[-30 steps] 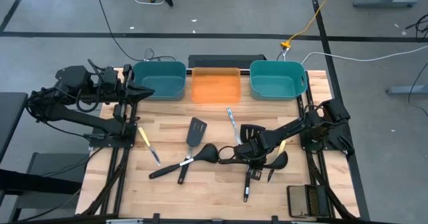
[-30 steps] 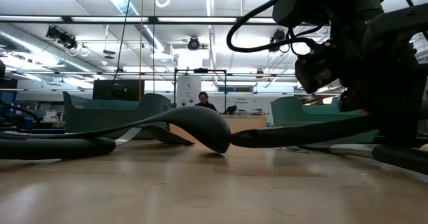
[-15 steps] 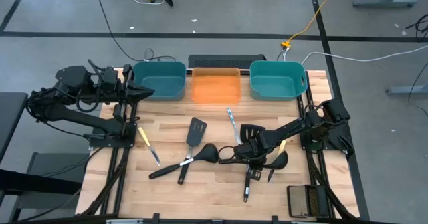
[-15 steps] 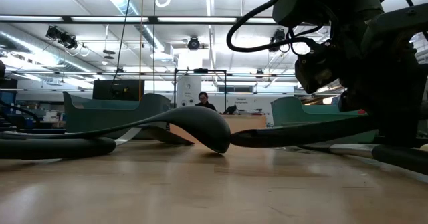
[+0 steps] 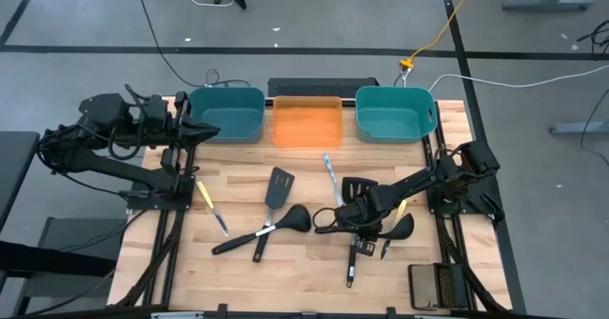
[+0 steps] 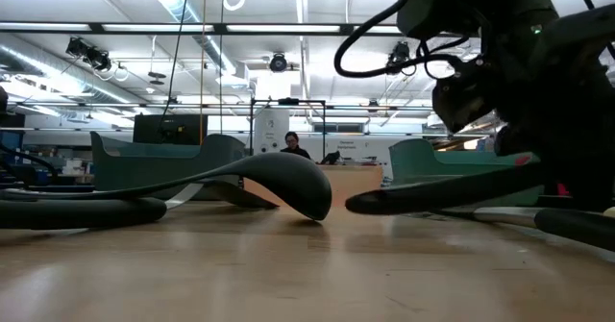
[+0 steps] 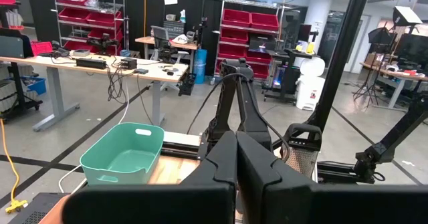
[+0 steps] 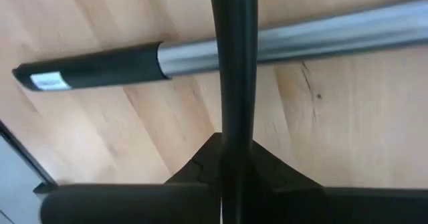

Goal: Pick & Place Kitchen Items
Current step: Put the black ladle into the blue bin

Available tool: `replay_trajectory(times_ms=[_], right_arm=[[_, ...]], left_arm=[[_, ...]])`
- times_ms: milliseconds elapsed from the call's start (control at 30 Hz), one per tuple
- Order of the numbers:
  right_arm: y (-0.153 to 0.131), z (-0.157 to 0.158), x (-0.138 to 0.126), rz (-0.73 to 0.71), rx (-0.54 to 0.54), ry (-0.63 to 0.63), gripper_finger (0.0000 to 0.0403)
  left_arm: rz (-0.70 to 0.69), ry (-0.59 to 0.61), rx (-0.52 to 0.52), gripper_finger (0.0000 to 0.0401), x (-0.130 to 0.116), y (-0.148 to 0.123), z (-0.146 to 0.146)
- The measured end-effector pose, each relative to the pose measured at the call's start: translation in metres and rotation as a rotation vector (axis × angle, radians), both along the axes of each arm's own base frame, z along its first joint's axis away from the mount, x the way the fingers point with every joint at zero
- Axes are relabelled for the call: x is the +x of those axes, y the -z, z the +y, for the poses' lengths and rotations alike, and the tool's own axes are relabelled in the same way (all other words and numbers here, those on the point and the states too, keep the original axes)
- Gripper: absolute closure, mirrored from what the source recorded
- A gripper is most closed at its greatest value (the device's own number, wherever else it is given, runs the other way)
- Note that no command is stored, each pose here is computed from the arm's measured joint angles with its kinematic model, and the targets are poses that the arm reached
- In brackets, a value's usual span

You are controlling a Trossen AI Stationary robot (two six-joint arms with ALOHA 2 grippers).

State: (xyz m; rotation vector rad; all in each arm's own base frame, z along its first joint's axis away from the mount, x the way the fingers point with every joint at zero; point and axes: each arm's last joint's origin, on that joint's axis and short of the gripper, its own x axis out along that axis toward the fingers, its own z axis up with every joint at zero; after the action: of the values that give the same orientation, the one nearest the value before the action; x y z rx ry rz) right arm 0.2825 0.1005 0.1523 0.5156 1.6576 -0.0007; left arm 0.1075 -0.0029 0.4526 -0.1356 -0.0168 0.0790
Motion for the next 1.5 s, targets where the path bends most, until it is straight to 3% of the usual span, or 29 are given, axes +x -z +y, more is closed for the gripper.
replay_trajectory(times_ms=[700, 1000, 1500], right_arm=[[-0.074, -0.013, -0.027, -0.24, -0.017, 0.024, 0.0373], [-0.103, -0.016, -0.035, -0.424, 0.019, -0.002, 0.0373], [-0.137, -0.028, -0.03, -0.766, -0.028, 0.041, 0.0373]], left_arm=[[-0.001, 0.0, 0.008, 0.0399, 0.0, 0.0, 0.0], [-0.001, 0.0, 0.008, 0.0399, 0.0, 0.0, 0.0], [-0.021, 0.0, 0.006, 0.0399, 0.0, -0.002, 0.0]])
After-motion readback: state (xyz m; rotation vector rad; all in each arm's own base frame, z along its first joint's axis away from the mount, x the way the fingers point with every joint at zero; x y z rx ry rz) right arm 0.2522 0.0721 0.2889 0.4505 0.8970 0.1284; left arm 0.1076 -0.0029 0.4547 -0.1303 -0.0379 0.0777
